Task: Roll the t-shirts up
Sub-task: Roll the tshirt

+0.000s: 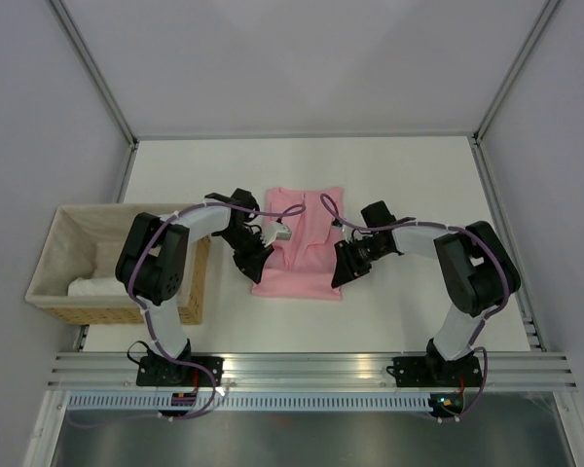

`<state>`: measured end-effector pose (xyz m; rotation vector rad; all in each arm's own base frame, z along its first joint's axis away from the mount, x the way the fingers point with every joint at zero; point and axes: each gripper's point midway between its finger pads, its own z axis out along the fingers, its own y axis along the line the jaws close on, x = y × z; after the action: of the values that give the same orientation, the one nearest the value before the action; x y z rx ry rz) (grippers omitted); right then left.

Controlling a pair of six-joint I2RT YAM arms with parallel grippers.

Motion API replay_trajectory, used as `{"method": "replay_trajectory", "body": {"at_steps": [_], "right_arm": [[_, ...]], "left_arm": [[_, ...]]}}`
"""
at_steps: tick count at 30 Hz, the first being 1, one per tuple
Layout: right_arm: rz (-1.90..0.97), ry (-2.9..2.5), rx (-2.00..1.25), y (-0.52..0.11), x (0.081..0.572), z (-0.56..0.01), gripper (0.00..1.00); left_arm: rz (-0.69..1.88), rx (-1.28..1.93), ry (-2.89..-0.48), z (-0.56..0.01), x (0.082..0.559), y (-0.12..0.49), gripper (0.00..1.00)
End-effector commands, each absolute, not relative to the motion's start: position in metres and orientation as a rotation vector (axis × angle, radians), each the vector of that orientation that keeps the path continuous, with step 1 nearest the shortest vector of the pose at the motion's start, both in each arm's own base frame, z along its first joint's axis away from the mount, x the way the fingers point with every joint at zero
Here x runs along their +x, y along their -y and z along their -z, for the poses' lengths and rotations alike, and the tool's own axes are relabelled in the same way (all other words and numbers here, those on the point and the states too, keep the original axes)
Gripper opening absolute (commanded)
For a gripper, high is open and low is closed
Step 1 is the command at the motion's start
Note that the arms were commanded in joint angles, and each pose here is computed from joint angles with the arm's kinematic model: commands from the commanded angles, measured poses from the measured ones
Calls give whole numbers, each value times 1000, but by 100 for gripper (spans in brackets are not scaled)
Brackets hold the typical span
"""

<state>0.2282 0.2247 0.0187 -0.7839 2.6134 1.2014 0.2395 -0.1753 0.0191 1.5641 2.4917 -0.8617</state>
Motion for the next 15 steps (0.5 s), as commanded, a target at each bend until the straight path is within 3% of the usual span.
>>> {"method": "replay_trajectory", "body": {"at_steps": [1, 4, 8, 13, 15], "right_arm": [[-1021, -2677, -695, -204, 238, -8, 40], [-1011, -2654, -649, -203, 242, -10, 38], [-1106, -2638, -534, -214, 240, -11, 23], [-1123, -2634, -478, -216, 243, -9, 23], [-1107, -2633, -481, -215, 243, -10, 23]], "left_arm": [[772, 1587, -2433, -27, 253, 171, 20], [763, 1594, -2423, -28, 255, 171, 21], [740, 1583, -2397, -35, 264, 175, 33], [666, 1558, -2282, -62, 284, 181, 49], [633, 1546, -2233, -77, 291, 183, 50]]}}
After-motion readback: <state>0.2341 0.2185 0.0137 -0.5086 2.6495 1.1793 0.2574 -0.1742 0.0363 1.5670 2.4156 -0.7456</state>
